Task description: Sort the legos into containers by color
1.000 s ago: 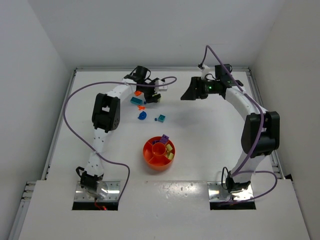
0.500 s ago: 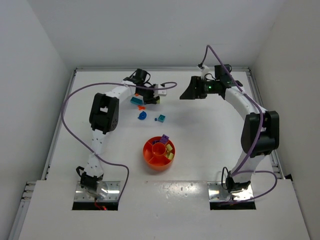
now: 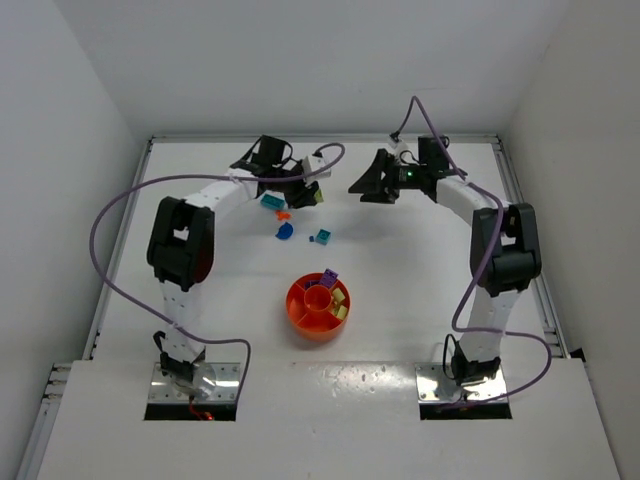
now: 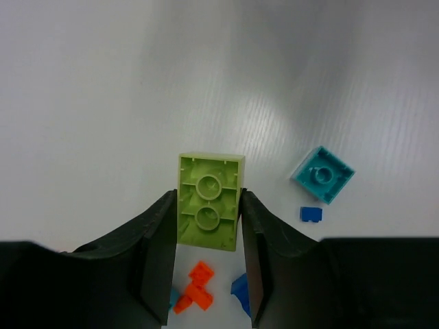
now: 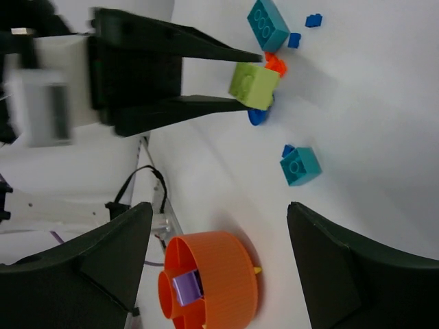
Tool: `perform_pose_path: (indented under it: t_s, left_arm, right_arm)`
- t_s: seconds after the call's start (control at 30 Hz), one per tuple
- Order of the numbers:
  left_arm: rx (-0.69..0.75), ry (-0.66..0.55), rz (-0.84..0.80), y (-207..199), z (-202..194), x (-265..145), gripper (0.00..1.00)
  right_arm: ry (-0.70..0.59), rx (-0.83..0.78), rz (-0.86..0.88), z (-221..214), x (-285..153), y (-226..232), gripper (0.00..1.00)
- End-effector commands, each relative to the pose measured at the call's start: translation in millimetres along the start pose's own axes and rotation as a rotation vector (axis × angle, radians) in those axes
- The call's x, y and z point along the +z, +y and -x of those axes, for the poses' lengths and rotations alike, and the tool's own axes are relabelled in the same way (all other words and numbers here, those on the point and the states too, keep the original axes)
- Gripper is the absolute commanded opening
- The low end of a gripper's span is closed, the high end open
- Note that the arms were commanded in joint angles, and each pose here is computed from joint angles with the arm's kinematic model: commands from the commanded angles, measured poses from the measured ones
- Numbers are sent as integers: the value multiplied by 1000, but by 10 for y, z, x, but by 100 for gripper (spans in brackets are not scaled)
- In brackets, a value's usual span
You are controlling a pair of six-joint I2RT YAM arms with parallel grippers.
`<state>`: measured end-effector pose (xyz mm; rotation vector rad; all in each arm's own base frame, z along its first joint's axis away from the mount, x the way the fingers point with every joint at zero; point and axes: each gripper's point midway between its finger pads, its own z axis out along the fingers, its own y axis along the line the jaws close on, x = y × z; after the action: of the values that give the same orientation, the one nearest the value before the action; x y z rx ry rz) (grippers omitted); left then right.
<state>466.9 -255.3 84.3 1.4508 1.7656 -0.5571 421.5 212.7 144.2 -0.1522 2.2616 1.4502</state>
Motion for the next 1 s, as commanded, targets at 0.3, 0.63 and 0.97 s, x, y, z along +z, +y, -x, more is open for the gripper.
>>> perform_pose_path:
  t_s: [0.3,0.63,0.97]
  left_arm:
    - [51,-289,6,-324,1222,-392,12]
    - [66,-321,-32,-456,1363,-418,14]
    - [82,-331,-36,-506,1395,-485,15]
  right_arm:
    - [-6,9,192,196,145,416,79]
    - [11,-17,220,146,205,557,79]
    - [44,-18,241,-11,260,557,43]
